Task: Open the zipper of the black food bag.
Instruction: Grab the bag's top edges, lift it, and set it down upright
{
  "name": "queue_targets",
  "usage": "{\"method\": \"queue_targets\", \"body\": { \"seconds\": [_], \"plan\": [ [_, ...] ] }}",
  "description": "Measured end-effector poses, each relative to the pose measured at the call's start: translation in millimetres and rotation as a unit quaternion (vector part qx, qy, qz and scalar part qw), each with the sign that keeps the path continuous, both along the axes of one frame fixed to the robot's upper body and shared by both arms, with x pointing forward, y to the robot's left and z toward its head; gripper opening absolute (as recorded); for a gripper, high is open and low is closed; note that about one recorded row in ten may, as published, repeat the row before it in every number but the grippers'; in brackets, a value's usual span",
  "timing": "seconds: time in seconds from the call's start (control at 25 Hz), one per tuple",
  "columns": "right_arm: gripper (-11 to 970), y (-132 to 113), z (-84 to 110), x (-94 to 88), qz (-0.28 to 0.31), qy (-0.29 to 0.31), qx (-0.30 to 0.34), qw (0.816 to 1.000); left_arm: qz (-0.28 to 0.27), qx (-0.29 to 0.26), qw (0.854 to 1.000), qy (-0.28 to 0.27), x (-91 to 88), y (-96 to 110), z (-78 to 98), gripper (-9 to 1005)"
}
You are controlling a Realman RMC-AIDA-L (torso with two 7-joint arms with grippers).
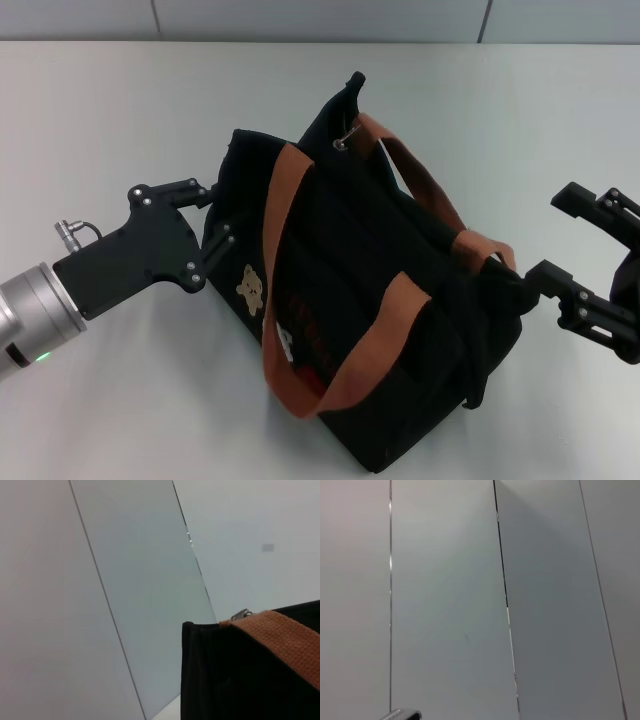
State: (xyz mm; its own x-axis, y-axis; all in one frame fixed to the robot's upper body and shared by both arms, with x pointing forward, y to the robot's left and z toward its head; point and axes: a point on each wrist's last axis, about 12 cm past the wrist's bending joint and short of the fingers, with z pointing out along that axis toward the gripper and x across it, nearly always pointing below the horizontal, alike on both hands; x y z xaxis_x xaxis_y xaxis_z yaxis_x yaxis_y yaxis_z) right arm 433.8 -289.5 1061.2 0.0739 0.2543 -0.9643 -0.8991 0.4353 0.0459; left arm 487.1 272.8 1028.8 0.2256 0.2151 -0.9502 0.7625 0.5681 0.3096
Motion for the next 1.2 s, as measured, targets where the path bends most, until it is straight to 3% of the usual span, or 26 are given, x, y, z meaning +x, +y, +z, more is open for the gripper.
{"method": "queue_targets", "body": {
  "seconds": [0.36,0.68,0.96,1.2],
  "plan": [
    [775,-1.8,-0.2,-4.2,-0.002,0.000,0.005,1.000,0.003,0.007,1.000,-0.024,0.1,-3.6,0.1,130],
    [775,-2.4,0.1,-5.1,-0.001,-0.001,0.007,1.000,0.018,-0.004,0.999,-0.033,2.3,-1.7,3.2,97],
    [775,-14.8,4.7,-13.1,0.025,0.010,-0.005,1.000,0.033,-0.012,0.993,-0.115,10.0,-0.5,19.3,98],
    [776,-9.9,2.8,-10.6,0.054,0.031,-0.022,0.998,0.032,0.008,0.982,-0.187,17.9,-4.5,30.1,99]
  ]
}}
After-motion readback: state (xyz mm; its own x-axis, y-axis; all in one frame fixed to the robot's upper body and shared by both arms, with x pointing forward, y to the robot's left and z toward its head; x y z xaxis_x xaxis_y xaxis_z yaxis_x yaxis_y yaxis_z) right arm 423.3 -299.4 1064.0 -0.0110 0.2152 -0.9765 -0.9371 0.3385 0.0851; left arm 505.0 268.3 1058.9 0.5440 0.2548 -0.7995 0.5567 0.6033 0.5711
